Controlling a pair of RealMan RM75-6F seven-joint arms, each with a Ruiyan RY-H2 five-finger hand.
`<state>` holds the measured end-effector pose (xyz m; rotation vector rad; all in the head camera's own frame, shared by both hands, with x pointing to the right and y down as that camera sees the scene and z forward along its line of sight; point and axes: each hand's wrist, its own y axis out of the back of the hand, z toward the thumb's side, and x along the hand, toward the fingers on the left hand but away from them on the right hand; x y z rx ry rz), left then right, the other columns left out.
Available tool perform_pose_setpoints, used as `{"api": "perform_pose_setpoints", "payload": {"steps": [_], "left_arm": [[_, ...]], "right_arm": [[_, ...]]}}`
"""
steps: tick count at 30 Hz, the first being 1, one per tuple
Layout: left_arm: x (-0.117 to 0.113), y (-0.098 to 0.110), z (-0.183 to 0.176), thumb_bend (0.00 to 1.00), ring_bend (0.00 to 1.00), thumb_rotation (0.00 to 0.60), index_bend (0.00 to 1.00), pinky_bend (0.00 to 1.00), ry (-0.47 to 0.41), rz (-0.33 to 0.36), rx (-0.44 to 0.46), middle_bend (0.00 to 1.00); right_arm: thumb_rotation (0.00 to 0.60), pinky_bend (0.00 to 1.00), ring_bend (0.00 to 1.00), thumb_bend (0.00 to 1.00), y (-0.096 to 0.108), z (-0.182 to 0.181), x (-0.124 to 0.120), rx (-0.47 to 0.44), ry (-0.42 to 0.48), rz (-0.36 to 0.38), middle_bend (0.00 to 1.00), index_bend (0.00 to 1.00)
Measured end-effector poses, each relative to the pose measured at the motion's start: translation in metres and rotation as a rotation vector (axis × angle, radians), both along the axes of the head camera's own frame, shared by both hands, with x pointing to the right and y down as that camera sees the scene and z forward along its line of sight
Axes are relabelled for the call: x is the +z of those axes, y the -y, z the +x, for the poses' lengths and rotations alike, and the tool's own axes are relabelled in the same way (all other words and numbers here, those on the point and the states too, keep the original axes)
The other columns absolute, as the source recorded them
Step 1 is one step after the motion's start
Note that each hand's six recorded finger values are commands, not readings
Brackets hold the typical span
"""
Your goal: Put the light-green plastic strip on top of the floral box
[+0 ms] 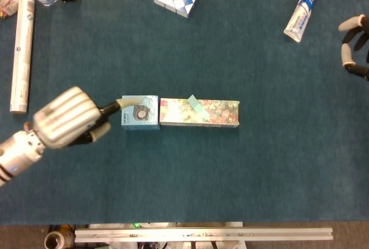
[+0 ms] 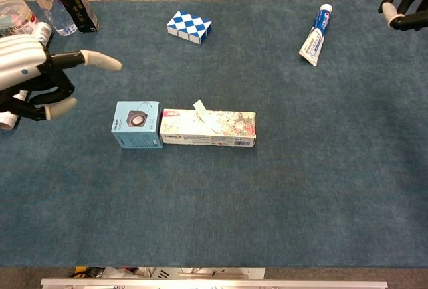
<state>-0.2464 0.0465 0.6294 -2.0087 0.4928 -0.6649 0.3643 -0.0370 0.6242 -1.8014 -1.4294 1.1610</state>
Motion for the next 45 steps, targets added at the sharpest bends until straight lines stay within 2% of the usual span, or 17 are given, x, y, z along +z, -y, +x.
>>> {"api": "perform_pose_setpoints", "payload": {"steps": [6,11,15,20,25,33,45], "left_arm": [[0.010,0.002,0.025,0.85,0.94,0.600,0.04,0.97,0.040,-0.004,0.072,0.88],[0.019,0.003,0.050,0.87,0.96,0.600,0.04,0.99,0.084,-0.019,0.131,0.89],[0.023,0.004,0.067,0.90,1.00,0.600,0.04,1.00,0.116,-0.037,0.169,0.96],[0.032,0.006,0.085,0.99,1.00,0.600,0.04,1.00,0.171,-0.069,0.194,1.00],[0.040,0.009,0.099,1.00,1.00,0.600,0.04,1.00,0.228,-0.097,0.208,1.00],[0.050,0.011,0.125,1.00,1.00,0.600,0.04,1.00,0.260,-0.165,0.207,1.00],[0.072,0.011,0.149,1.00,1.00,0.600,0.07,1.00,0.350,-0.140,0.232,1.00]], "right_arm": [[0.600,0.68,0.54,0.45,0.008,-0.002,-0.001,0.005,-0.001,0.012,0.53,0.28],[0.600,0.66,0.54,0.45,0.014,-0.004,0.000,0.015,0.000,0.013,0.53,0.20],[0.600,0.65,0.54,0.45,0.020,-0.005,0.004,0.020,-0.005,0.000,0.53,0.12],[0.600,0.65,0.54,0.46,0.024,-0.010,0.008,0.022,0.004,-0.010,0.53,0.12],[0.600,0.65,0.54,0.47,0.026,-0.012,0.013,0.019,0.003,-0.019,0.53,0.11],[0.600,0.65,0.54,0.47,0.026,-0.015,0.017,0.025,0.014,-0.035,0.53,0.09],[0.600,0.65,0.54,0.47,0.023,-0.009,0.022,0.039,0.014,-0.052,0.53,0.08]]}}
